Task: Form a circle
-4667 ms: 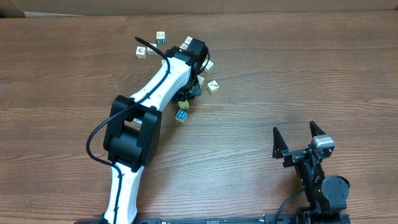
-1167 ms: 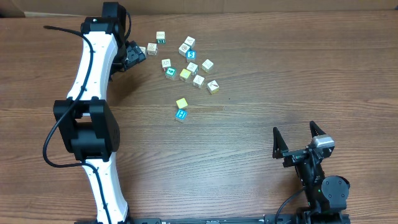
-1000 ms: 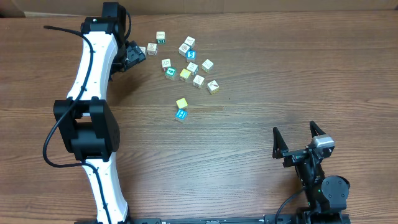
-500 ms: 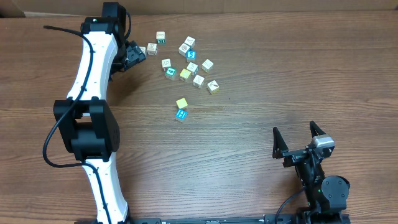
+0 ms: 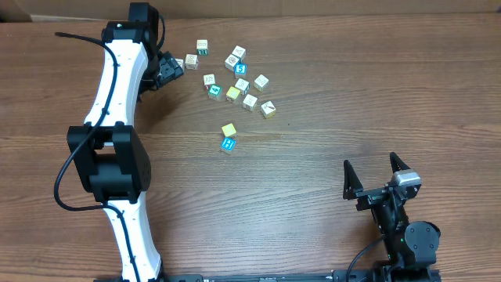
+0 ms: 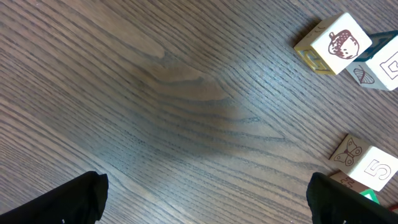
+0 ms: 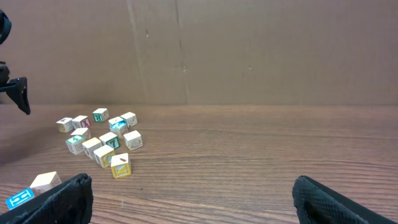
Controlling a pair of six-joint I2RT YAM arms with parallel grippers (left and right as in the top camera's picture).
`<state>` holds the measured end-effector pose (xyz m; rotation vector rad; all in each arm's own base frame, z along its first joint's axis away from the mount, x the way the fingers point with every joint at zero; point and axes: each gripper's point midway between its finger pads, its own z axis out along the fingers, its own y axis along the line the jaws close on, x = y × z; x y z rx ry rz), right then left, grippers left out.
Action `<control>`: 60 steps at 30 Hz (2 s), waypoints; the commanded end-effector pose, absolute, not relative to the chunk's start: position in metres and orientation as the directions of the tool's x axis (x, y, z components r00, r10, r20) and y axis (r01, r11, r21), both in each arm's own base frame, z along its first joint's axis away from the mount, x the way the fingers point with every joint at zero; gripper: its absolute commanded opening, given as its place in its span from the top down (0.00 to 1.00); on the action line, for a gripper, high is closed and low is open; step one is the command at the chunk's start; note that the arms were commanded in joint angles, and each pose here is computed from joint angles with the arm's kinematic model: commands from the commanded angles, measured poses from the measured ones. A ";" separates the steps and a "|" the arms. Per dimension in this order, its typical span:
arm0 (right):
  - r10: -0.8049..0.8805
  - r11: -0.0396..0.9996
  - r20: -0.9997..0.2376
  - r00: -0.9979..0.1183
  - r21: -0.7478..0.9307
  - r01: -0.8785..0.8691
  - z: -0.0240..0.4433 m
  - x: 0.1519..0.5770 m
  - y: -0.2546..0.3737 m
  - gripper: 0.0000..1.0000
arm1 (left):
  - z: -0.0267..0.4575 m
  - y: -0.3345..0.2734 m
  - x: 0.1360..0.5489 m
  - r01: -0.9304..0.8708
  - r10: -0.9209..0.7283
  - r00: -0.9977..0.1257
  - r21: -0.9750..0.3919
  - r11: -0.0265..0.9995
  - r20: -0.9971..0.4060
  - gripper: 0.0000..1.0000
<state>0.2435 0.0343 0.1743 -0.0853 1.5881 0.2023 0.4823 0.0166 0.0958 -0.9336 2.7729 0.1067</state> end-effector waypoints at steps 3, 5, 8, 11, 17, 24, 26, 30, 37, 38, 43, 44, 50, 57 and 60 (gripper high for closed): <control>0.070 0.982 -0.997 -0.026 0.074 -0.171 0.172 0.244 0.033 0.00 | 0.106 0.018 0.485 -0.606 -0.588 -0.770 -0.008 0.796 -0.249 0.00; 0.071 0.982 -0.997 -0.026 0.074 -0.171 0.172 0.244 0.033 0.00 | 0.106 0.018 0.485 -0.606 -0.588 -0.770 -0.008 0.796 -0.249 0.01; 0.071 0.982 -0.997 -0.026 0.074 -0.171 0.172 0.244 0.033 0.00 | 0.106 0.018 0.485 -0.606 -0.588 -0.770 -0.008 0.796 -0.249 0.01; 0.071 0.982 -0.997 -0.026 0.074 -0.171 0.172 0.244 0.033 0.00 | 0.106 0.018 0.485 -0.606 -0.588 -0.770 -0.008 0.796 -0.249 0.00; 0.071 0.981 -0.997 -0.025 0.074 -0.177 0.173 0.244 0.033 0.00 | 0.106 0.018 0.485 -0.606 -0.588 -0.770 -0.008 0.796 -0.249 0.00; 0.091 0.942 -0.995 -0.026 0.095 -0.322 0.177 0.237 0.058 0.00 | 0.106 0.018 0.485 -0.606 -0.588 -0.770 -0.008 0.796 -0.249 0.00; 0.142 0.936 -0.989 -0.039 0.147 -0.321 0.180 0.237 0.058 0.00 | 0.106 0.018 0.485 -0.606 -0.588 -0.770 -0.008 0.796 -0.249 0.00; 0.220 0.920 -0.975 -0.033 0.219 -0.324 0.201 0.233 0.058 0.00 | 0.106 0.018 0.485 -0.606 -0.588 -0.770 -0.008 0.796 -0.249 0.01; 0.265 0.908 -0.961 -0.078 0.276 -0.314 0.260 0.225 0.058 0.00 | 0.106 0.018 0.485 -0.606 -0.588 -0.770 -0.008 0.796 -0.249 0.00; 0.265 0.908 -0.960 -0.091 0.280 -0.311 0.270 0.225 0.058 0.00 | 0.106 0.018 0.485 -0.606 -0.588 -0.770 -0.008 0.796 -0.249 0.01; 0.253 0.889 -0.941 -0.223 0.317 -0.331 0.319 0.229 0.068 0.00 | 0.106 0.018 0.485 -0.606 -0.588 -0.770 -0.008 0.796 -0.249 0.00; 0.244 0.872 -0.932 -0.269 0.332 -0.361 0.330 0.228 0.076 0.00 | 0.106 0.018 0.485 -0.606 -0.588 -0.770 -0.008 0.796 -0.249 0.00; 0.185 0.858 -0.814 -0.550 0.407 -0.314 0.358 0.241 0.087 0.00 | 0.106 0.018 0.485 -0.606 -0.588 -0.770 -0.008 0.796 -0.249 0.01; 0.153 0.800 -0.579 -0.801 0.548 -0.243 0.342 0.271 0.106 0.00 | 0.106 0.018 0.485 -0.606 -0.588 -0.770 -0.008 0.796 -0.249 0.00; 0.144 0.780 -0.474 -0.869 0.594 -0.195 0.315 0.284 0.113 0.33 | 0.106 0.018 0.485 -0.606 -0.588 -0.770 -0.008 0.796 -0.249 0.01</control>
